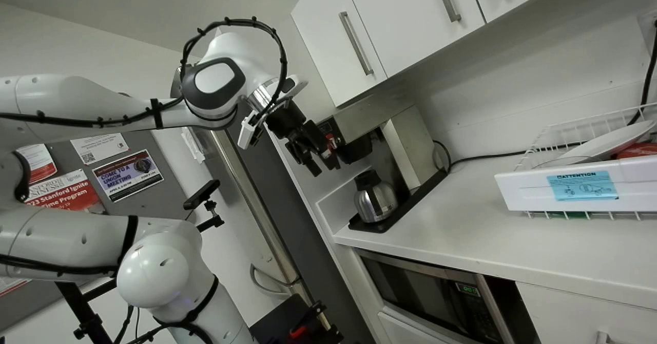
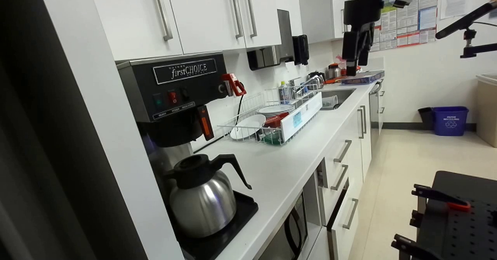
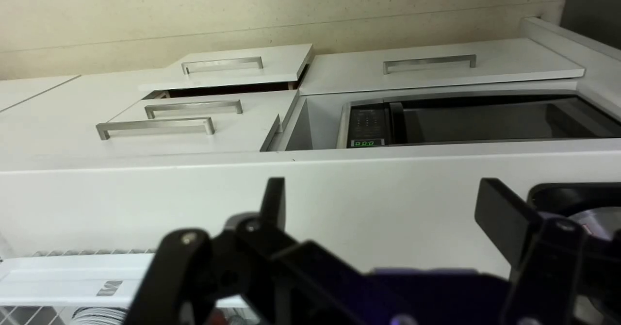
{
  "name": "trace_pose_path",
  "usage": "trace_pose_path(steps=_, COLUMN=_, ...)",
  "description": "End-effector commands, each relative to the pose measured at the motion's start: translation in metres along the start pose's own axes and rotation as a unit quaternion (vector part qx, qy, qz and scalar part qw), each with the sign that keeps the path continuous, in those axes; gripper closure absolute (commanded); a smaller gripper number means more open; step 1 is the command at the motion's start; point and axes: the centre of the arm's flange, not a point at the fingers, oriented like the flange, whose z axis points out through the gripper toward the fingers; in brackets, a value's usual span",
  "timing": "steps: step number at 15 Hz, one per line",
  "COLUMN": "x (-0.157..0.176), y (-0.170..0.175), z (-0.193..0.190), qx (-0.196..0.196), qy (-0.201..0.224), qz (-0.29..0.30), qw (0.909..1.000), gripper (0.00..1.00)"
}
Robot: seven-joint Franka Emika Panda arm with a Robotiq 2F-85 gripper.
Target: Open the topmost drawer
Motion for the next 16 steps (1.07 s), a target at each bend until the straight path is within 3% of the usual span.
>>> trace_pose_path(steps=1, x=0.000, y=0.000, z=0.000, qx=0.000, qy=0.000, qz=0.000, qw=1.0000, gripper=0.00)
trace_pose_path(steps=10, x=0.001, y=0.004, z=0.002, qx=-0.004, qy=0.000, qz=0.007, qw=1.0000, gripper=0.00)
trace_pose_path(steps=14, x=0.001, y=0.046, z=0.010, qx=0.015, qy=-0.008, qz=0.056, qw=0.9983, gripper=0.00)
trace_pose_path(steps=16, x=-0.006, y=0.083, z=0.024, qx=0.036, qy=-0.014, qz=0.091, qw=0.9951, gripper=0.00)
